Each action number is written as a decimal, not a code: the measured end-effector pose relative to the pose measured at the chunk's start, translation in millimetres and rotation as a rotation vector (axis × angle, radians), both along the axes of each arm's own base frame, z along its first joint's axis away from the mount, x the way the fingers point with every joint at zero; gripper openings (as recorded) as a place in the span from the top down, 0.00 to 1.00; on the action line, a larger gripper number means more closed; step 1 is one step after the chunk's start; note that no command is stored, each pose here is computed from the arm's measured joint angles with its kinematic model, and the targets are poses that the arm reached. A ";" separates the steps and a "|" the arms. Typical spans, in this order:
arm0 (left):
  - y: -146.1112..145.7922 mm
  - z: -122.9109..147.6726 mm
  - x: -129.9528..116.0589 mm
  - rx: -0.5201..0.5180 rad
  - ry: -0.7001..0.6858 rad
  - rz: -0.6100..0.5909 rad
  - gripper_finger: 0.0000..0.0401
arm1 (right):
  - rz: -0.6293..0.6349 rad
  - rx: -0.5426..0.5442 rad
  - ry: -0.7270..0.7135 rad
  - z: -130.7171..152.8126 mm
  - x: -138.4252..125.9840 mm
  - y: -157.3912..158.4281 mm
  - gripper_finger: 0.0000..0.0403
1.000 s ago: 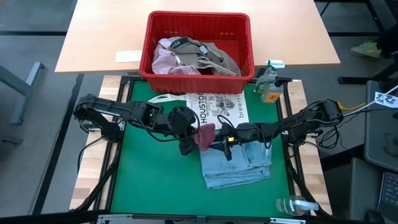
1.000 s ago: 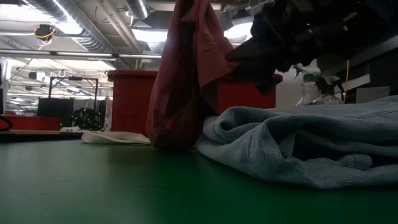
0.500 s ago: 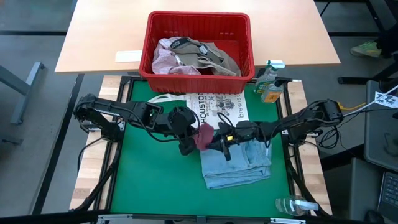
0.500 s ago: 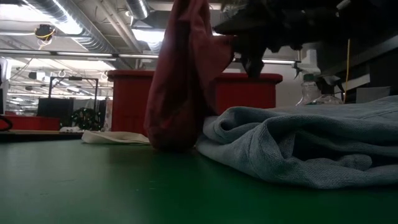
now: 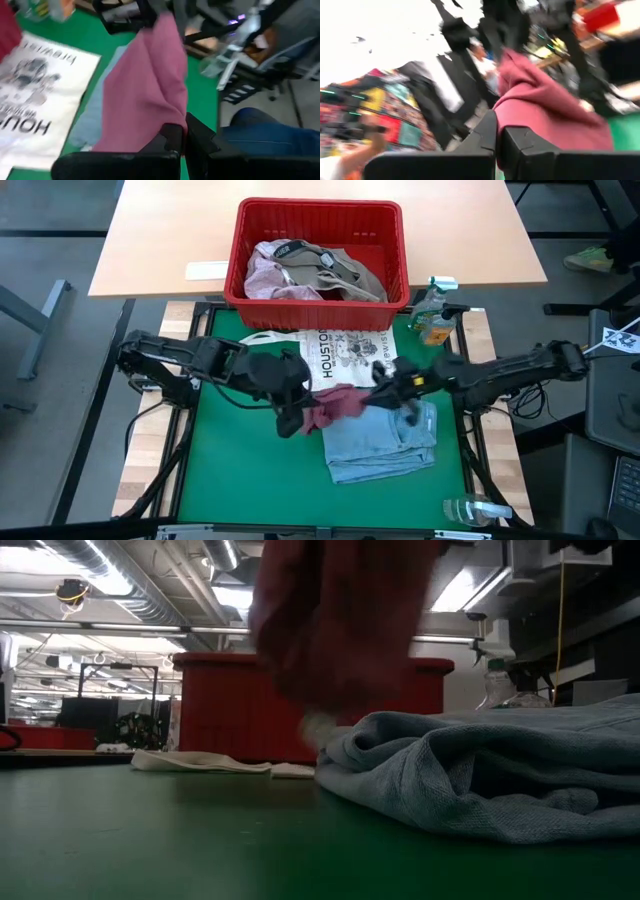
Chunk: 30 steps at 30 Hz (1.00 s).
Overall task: Fold Laundry from Bin
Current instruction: Fold the red underwear from the red laundry basket
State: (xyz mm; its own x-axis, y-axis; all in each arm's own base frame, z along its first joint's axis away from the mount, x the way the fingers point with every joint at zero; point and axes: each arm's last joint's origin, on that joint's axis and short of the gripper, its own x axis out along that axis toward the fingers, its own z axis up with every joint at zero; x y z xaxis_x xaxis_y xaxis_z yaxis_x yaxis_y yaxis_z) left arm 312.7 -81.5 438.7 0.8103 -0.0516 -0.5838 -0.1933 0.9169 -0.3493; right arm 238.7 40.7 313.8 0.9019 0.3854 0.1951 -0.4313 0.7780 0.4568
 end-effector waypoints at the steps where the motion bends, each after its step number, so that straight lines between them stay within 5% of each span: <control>1: -3.4 3.2 -1.7 0.002 -0.012 -0.016 1.00 | 0.022 0.013 -0.032 8.1 -8.2 -0.6 0.98; 6: -22.9 5.1 -7.2 0.004 -0.027 -0.074 1.00 | 0.150 0.065 -0.116 34.8 -44.1 -2.4 0.99; 15: -62.4 -13.4 12.5 0.003 -0.106 -0.108 1.00 | 0.303 0.138 -0.017 37.6 -74.2 29.0 0.99; 23: -98.1 -47.4 52.1 -0.029 -0.153 -0.144 1.00 | 0.333 0.186 0.107 26.5 -90.2 78.4 0.99; 30: -127.7 -61.0 62.6 -0.114 -0.204 -0.179 1.00 | 0.284 0.291 0.191 22.1 -114.9 110.6 0.99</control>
